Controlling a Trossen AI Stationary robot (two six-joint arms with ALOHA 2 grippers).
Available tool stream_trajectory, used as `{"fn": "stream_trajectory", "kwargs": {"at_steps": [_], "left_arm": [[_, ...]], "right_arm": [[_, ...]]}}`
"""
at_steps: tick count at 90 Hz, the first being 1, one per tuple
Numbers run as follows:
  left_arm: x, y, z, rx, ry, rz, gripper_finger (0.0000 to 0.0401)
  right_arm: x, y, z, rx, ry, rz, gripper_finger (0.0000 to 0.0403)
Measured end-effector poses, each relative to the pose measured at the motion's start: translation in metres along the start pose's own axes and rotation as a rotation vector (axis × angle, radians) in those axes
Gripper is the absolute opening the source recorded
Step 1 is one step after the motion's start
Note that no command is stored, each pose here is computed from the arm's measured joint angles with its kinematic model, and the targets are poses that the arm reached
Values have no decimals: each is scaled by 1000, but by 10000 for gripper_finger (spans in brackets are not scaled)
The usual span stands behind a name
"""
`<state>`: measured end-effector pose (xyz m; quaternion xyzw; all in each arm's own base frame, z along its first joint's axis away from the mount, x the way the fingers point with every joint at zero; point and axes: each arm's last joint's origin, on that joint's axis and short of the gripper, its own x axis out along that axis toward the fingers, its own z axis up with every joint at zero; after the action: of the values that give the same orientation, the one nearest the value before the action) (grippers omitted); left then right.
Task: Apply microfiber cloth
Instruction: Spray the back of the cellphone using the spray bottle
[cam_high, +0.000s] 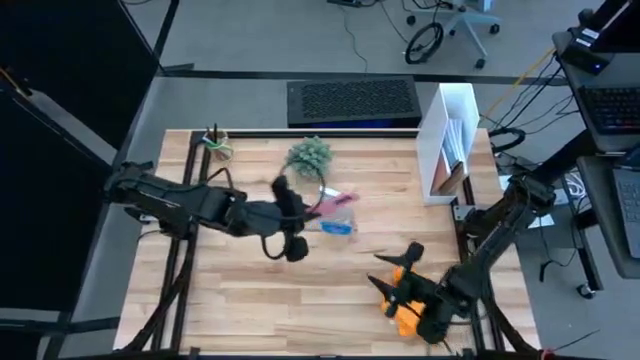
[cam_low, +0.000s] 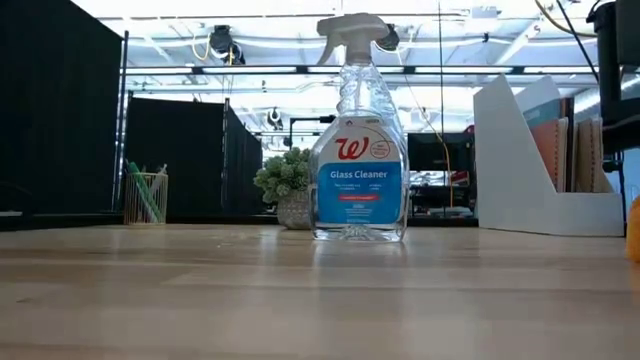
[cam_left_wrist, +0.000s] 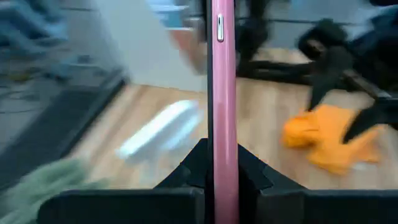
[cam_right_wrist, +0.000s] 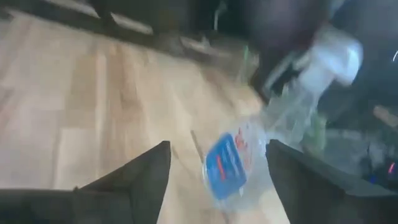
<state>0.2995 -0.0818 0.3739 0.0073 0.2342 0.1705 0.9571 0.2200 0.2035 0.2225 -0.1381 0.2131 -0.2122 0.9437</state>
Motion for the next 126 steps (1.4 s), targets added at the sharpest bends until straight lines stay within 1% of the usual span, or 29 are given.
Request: {"fn": "stream_trajectory", "kwargs": {"at_steps": [6, 17, 24, 29, 44, 53, 61, 68, 73, 79, 89, 101, 106, 112, 126], "left_arm": [[-2, -2, -14, -5, 22, 3, 14], [0, -2, -46, -34, 28, 32, 14], [-4, 4, -65, -90, -20, 29, 15], [-9, 8, -76, -149, -76, 5, 15], [-16, 22, -127, -220, -168, -53, 15], [-10, 27, -158, -220, -166, -54, 15], [-2, 27, -182, -221, -163, -88, 15], [4, 27, -193, -254, -198, -115, 15], [9, 27, -201, -265, -206, -135, 15], [16, 26, -212, -252, -181, -155, 15], [31, 23, -224, -223, -123, -185, 15], [48, 21, -231, -216, -120, -177, 15], [53, 22, -232, -216, -134, -171, 15], [57, 23, -233, -223, -142, -161, 15], [64, 26, -236, -235, -133, -133, 15]], "right_arm": [[11, -8, -5, 19, 95, 2, 242], [28, -24, -12, 27, 203, -62, 241], [36, -30, -17, 13, 234, -95, 241], [42, -34, -22, 8, 257, -110, 241], [63, -49, -37, -10, 348, -154, 241], [77, -61, -42, -52, 391, -199, 241], [92, -76, -46, -92, 417, -268, 241], [106, -89, -46, -118, 441, -314, 241], [117, -97, -43, -124, 451, -324, 241], [130, -105, -40, -125, 456, -300, 241], [148, -115, -33, -147, 440, -219, 241], [160, -121, -28, -175, 424, -87, 241], [162, -121, -27, -159, 423, -8, 241], [162, -119, -28, -131, 426, 48, 241], [153, -103, -25, 0, 410, 117, 241]]}}
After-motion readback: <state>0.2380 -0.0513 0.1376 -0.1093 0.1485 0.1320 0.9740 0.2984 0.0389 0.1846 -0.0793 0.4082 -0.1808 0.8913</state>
